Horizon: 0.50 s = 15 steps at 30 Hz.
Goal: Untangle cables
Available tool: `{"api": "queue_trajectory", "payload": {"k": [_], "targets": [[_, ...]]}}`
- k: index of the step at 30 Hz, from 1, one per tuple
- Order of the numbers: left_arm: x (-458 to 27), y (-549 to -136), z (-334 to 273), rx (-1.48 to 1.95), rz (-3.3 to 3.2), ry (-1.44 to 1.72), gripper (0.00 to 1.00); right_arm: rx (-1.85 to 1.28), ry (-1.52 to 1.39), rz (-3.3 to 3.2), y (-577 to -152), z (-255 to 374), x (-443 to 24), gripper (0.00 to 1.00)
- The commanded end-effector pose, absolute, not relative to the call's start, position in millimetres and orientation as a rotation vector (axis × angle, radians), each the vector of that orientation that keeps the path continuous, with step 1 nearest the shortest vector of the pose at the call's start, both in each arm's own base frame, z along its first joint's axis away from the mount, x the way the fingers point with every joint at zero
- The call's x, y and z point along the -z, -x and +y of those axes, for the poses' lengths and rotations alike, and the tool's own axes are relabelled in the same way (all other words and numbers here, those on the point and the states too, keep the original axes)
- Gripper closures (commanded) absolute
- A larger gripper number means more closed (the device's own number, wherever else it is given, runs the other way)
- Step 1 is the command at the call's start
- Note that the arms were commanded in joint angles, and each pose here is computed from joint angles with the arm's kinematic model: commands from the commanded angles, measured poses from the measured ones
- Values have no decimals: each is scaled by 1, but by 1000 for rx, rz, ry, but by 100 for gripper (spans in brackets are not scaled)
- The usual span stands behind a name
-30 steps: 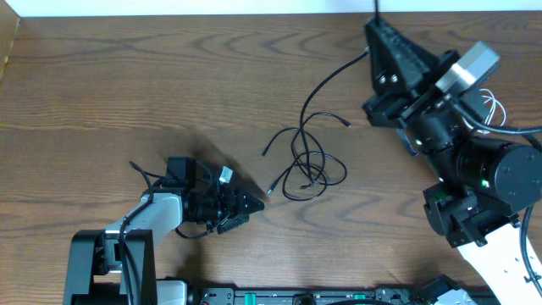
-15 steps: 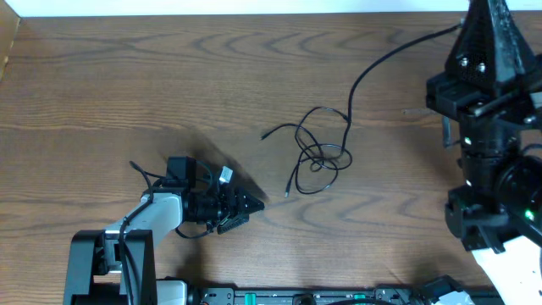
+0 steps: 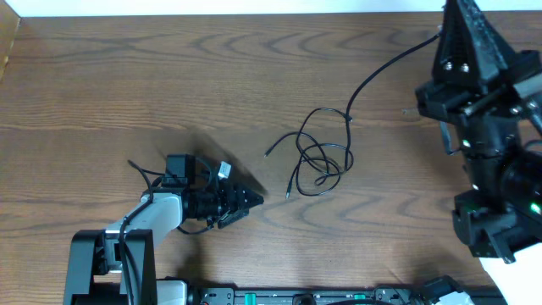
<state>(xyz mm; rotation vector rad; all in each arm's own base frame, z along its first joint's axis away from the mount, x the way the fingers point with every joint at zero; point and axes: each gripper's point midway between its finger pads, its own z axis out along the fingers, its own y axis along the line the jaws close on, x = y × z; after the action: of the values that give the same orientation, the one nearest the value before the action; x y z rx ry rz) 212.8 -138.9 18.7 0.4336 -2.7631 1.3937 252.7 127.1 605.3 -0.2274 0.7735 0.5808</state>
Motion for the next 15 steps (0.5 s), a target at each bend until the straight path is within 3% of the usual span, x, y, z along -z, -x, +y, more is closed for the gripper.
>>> {"api": "queue_trajectory", "payload": {"k": [1,15], "targets": [[13,-212,-114,-1099,-2853,-626,30,-624,325,603,-189,123,-653,99],[24,-210,-101,-968,-2899,-671,30,-571,354,306,-78,88,-726,99]]}}
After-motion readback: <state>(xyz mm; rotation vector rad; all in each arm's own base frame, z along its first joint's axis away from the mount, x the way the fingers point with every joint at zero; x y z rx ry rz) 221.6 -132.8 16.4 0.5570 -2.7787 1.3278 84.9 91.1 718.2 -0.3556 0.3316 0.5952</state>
